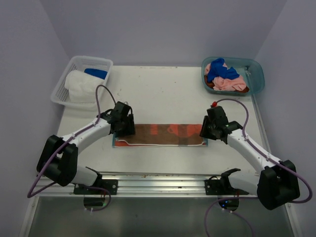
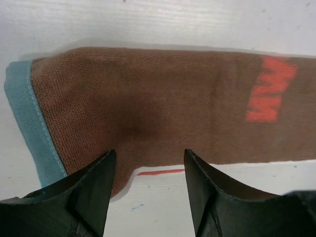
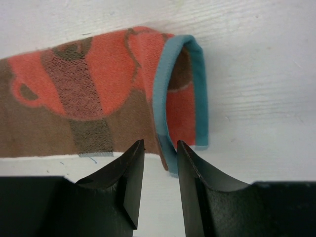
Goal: Roll the towels
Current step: Fold the towel
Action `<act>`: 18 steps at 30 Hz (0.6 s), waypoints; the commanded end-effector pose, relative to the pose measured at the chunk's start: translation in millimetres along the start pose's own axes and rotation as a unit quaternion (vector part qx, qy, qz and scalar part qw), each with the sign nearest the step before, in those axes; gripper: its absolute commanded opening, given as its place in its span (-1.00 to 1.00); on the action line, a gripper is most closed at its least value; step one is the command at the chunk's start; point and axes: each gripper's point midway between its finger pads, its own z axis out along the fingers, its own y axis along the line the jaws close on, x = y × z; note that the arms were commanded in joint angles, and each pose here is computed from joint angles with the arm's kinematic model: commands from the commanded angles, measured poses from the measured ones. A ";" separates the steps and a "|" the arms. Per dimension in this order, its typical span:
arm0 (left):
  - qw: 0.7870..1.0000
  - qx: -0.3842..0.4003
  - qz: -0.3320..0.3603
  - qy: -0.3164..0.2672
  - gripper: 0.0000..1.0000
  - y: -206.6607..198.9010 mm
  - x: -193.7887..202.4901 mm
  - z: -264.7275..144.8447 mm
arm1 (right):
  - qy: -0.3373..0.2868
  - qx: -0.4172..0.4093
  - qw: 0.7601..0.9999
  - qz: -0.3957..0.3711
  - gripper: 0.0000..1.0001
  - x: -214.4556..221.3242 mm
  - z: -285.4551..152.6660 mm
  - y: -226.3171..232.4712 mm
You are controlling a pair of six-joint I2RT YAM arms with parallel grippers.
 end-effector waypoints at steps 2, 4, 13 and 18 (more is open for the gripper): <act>0.996 -0.088 0.017 0.030 0.22 41.4 10.1 15.7 | -0.005 -0.057 0.998 -0.010 -0.27 -12.0 8.6 41.9; 0.995 -0.093 -0.001 0.041 0.19 50.2 6.5 17.0 | -0.011 -0.042 0.999 -0.013 -0.28 -20.9 12.8 45.0; 0.995 -0.081 -0.057 0.001 0.18 60.8 -18.6 2.3 | -0.038 0.041 0.998 -0.023 -0.33 -51.4 12.9 32.4; 0.996 -0.074 -0.056 0.013 0.16 57.3 -17.2 11.2 | -0.060 0.109 0.992 -0.009 -0.26 -46.9 -8.5 -3.3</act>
